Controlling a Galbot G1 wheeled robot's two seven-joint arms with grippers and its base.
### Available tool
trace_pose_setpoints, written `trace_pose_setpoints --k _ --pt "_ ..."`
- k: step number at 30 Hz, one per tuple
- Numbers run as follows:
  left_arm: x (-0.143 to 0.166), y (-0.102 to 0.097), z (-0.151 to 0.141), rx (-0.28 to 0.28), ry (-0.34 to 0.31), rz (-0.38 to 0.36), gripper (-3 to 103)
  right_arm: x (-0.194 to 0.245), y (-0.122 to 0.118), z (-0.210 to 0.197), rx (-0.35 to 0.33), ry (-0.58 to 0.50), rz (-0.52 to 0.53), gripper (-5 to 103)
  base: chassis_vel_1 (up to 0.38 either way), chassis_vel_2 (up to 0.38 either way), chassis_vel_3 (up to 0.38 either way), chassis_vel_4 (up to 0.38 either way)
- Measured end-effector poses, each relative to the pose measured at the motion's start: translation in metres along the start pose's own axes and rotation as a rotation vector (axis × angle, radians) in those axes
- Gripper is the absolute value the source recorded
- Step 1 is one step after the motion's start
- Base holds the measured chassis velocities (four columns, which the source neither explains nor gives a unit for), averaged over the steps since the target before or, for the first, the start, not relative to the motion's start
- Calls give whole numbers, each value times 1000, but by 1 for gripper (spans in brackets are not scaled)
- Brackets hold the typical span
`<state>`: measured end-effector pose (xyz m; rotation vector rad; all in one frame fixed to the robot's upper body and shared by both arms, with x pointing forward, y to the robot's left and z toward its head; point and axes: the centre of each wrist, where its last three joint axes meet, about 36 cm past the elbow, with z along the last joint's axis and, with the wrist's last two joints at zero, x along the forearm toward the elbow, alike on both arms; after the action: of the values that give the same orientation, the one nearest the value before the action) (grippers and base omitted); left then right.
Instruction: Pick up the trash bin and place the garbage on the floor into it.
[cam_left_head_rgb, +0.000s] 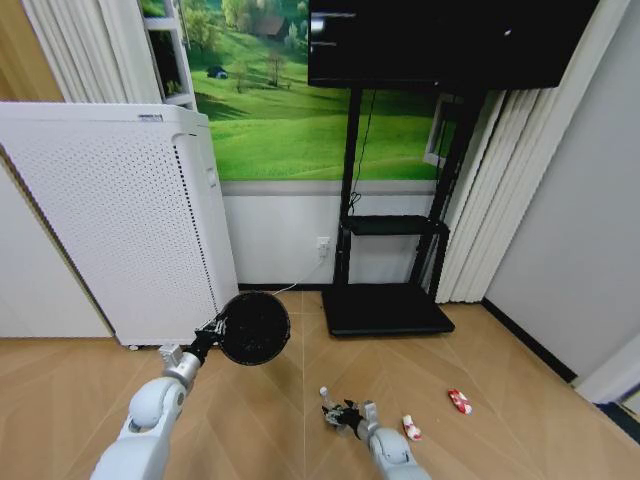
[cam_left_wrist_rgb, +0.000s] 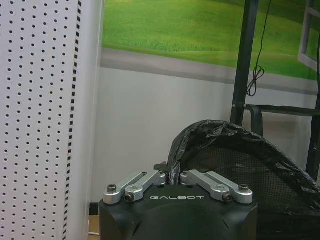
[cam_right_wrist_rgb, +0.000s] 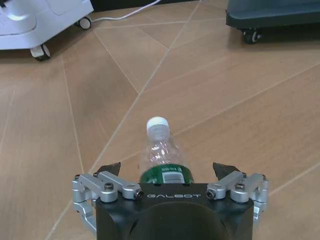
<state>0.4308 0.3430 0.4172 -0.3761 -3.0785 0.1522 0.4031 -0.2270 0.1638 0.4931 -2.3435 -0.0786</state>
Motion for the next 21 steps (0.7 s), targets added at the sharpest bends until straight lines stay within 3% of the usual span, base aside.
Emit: trace_pose_setpoints --k 10,11,14,21 --pt "1 6 -1 4 0 -3 7 -4 -5 11 8 22 11 103 0 0 0 0" --pt "1 8 -2 4 -1 -4 7 -4 -4 12 7 23 10 94 0 0 0 0" --pt "2 10 -3 3 -3 -4 7 -5 -3 13 10 25 11 88 0 0 0 0" --pt "4 13 -3 6 -3 -6 7 -7 -1 19 12 11 16 56 0 0 0 0"
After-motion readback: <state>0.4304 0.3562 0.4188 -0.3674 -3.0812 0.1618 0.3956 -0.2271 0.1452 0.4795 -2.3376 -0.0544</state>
